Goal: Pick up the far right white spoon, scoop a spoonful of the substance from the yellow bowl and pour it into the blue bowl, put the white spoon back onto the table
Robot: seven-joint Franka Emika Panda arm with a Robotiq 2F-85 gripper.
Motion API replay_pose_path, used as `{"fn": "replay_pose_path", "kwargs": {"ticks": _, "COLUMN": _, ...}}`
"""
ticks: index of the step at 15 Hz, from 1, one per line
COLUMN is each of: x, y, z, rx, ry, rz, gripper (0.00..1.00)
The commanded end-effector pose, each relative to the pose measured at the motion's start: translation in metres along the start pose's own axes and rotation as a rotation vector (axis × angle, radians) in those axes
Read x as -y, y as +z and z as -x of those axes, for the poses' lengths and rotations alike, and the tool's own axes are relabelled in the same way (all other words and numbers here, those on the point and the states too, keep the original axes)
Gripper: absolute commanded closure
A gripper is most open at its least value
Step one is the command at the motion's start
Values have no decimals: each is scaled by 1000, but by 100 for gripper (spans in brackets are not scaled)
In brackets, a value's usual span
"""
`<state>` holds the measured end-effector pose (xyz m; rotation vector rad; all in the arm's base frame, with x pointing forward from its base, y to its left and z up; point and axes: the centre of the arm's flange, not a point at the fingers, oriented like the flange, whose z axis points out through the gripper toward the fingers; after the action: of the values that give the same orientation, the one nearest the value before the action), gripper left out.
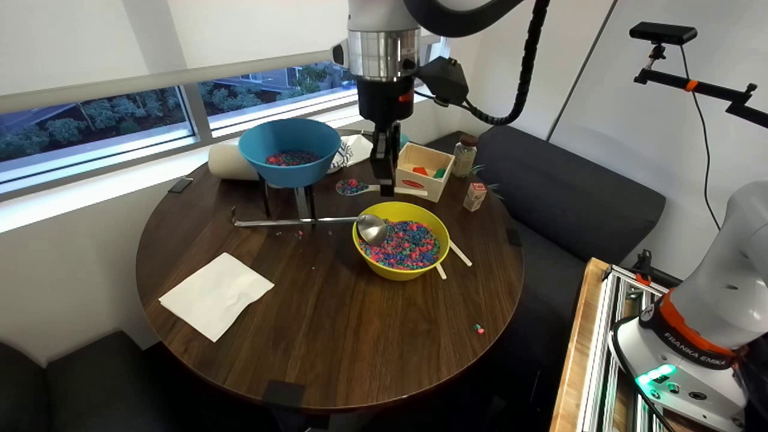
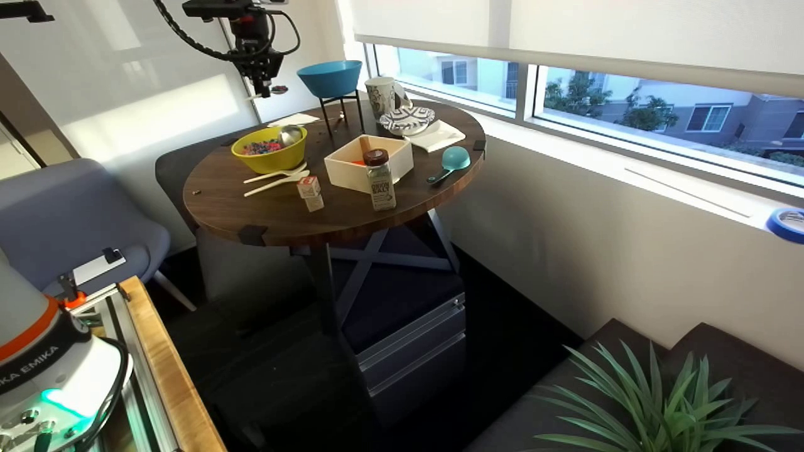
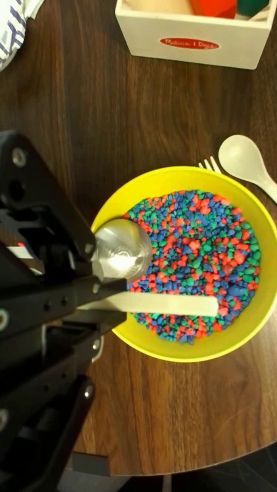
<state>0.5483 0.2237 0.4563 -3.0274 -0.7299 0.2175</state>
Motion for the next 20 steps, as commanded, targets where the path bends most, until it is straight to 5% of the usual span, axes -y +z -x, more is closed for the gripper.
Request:
{"fn": "replay_pose_path", "kwargs": {"ticks": 1, "x": 2, "y": -15, "z": -37, "rx": 29, "ry": 57, "rz": 16, "gripper": 97}}
{"fn": "replay_pose_path", "kwargs": {"ticks": 13, "x": -13, "y": -56, "z": -51, "rx": 46, "ry": 18, "rz": -62, "gripper": 97}}
{"fn": "replay_pose_path", "kwargs": {"ticks": 20, "x": -12, "y": -59, "z": -77, "rx": -1, "ry": 122, "rz": -49, "gripper": 97}}
